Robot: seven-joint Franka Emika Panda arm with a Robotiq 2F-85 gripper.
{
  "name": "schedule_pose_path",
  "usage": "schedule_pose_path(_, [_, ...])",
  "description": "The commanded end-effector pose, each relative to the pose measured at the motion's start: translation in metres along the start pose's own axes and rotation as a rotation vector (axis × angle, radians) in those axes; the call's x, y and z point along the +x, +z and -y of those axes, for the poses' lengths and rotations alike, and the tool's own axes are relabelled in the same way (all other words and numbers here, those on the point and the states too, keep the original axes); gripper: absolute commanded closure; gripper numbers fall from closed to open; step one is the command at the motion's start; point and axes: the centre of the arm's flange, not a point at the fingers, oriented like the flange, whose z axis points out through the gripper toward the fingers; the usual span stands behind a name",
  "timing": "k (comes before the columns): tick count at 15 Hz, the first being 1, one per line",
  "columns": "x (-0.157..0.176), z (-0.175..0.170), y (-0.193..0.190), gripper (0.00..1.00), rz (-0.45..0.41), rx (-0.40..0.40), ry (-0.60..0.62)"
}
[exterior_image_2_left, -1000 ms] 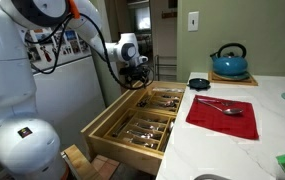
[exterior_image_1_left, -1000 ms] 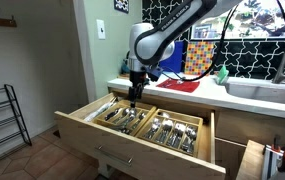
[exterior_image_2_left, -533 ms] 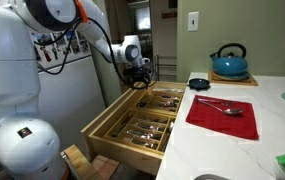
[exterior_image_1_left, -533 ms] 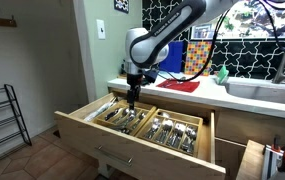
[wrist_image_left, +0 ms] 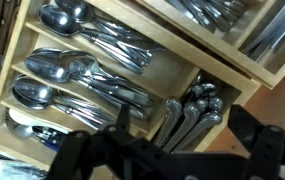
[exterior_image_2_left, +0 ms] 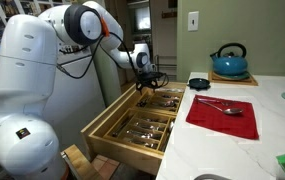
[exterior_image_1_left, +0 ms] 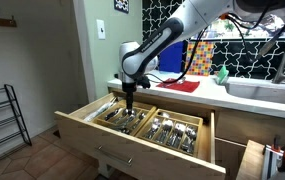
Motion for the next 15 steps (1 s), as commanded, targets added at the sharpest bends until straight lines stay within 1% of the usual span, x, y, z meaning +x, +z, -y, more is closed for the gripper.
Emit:
schedule_pose_path(1, [0.017, -0.015, 0.023, 0.00, 0.021, 0.009, -0.154])
schedule_pose_path(4, [0.022, -0.014, 0.037, 0.00, 0.020, 0.030, -0.278])
schedule_pose_path(6, [0.025, -0.011, 0.043, 0.00, -0.006, 0.052, -0.351])
schedule_pose_path(7, [0.020, -0.005, 0.037, 0.00, 0.000, 0.032, -0.281])
schedule_pose_path(9, [0.023, -0.005, 0.041, 0.00, -0.005, 0.038, -0.320])
schedule_pose_path(12, [0.024, -0.005, 0.041, 0.00, -0.008, 0.040, -0.330])
schedule_pose_path(13, [0.024, -0.006, 0.046, 0.00, -0.005, 0.058, -0.396])
schedule_pose_path(14, [0.025, -0.005, 0.049, 0.00, -0.002, 0.058, -0.407])
schedule_pose_path(15, [0.026, -0.003, 0.052, 0.00, 0.001, 0.057, -0.445])
